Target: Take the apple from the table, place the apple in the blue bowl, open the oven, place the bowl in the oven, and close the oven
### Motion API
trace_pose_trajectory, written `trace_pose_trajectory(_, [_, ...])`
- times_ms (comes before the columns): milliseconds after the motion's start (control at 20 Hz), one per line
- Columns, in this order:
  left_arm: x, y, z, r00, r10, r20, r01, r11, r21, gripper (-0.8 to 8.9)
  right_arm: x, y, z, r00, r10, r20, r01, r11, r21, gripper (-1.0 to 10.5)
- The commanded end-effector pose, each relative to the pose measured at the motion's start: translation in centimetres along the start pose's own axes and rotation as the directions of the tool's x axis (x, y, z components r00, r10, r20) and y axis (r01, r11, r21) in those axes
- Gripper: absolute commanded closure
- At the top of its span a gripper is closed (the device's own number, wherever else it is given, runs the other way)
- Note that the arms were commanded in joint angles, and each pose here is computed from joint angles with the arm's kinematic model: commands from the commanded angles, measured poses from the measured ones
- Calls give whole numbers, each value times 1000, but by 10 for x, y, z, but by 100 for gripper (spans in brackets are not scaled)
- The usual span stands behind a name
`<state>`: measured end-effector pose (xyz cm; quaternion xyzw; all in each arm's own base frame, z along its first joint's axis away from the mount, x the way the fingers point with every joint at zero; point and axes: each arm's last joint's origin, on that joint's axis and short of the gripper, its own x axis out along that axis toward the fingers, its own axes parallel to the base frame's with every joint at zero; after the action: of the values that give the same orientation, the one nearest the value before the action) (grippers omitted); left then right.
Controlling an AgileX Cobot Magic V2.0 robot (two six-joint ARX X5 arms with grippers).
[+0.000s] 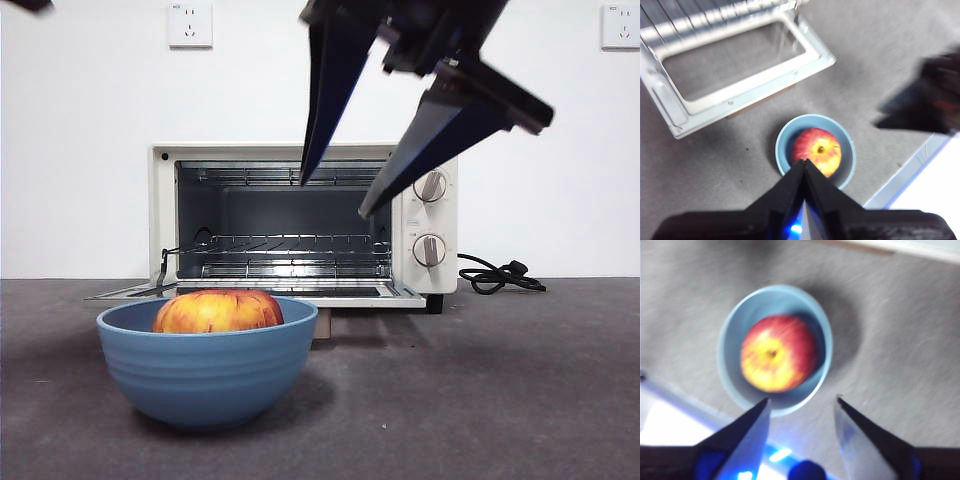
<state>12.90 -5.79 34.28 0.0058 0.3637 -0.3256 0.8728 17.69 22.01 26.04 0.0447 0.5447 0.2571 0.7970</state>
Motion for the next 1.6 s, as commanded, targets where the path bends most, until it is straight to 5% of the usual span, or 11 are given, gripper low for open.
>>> trace_pose_trajectory(50, [-15,-6,-10,1000,-6,29,6,1000,26,819,15,-1,12,997,-28,-68,25,998,-49,720])
trace_pose_trajectory(800, [-38,-15,-35,1000,-7,-17,7,1000,1,819,94,-4,30,962,-153,-225,131,986,-107,733])
trace_pose_trajectory(900, [-38,-15,-35,1000,-7,-17,7,1000,0,818,98,-4,30,963,-151,-221,130,986,-107,907])
trace_pose_trajectory(1400, [-38,-15,-35,1000,-7,-18,7,1000,1,818,68,15,61,980,-142,-138,123,983,-136,958])
trace_pose_trajectory(1600, [-38,-15,-35,1000,-7,-17,7,1000,0,818,44,10,96,993,-111,-32,108,991,-76,958])
